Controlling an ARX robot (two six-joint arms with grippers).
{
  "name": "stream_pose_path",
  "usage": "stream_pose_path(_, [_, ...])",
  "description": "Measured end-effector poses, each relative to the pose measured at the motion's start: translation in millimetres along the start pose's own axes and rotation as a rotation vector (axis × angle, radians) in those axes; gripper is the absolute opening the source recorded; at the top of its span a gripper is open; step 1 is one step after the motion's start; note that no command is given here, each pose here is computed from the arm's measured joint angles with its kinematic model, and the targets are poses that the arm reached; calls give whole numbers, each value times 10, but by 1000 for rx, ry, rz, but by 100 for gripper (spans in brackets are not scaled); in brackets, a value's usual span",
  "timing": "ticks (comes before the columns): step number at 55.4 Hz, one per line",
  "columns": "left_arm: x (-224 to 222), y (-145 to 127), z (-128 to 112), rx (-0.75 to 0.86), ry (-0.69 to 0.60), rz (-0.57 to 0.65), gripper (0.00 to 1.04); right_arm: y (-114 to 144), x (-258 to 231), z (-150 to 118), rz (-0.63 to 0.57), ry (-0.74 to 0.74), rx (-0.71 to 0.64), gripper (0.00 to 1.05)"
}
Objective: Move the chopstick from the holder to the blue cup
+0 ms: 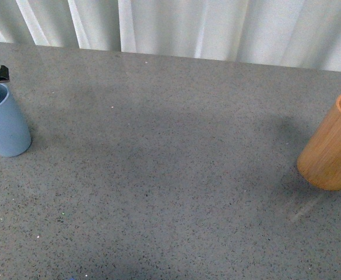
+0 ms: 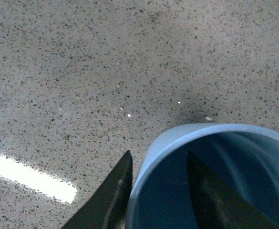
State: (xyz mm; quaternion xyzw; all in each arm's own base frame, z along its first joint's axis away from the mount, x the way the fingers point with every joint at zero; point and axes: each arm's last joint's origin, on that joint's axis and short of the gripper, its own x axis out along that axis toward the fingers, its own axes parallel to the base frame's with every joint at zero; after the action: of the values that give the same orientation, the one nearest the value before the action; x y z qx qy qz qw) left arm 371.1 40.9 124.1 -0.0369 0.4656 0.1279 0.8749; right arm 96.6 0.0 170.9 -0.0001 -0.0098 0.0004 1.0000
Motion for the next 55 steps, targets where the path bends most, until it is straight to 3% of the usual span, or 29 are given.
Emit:
stream_pose_path(10, [-35,-146,7,43,38,-19,3,0,0,0,0,0,0,95])
stream_pose_path(20, [-149,-371,-27,113,58,-50,3,0,0,0,0,0,0,95])
stream_pose_path(38, [-847,-1580,-188,353,56,-271,3,0,0,0,0,0,0,95])
stream_pose_path(55, [-840,-2372,-520,468,140,-316,3,0,0,0,0,0,0,95])
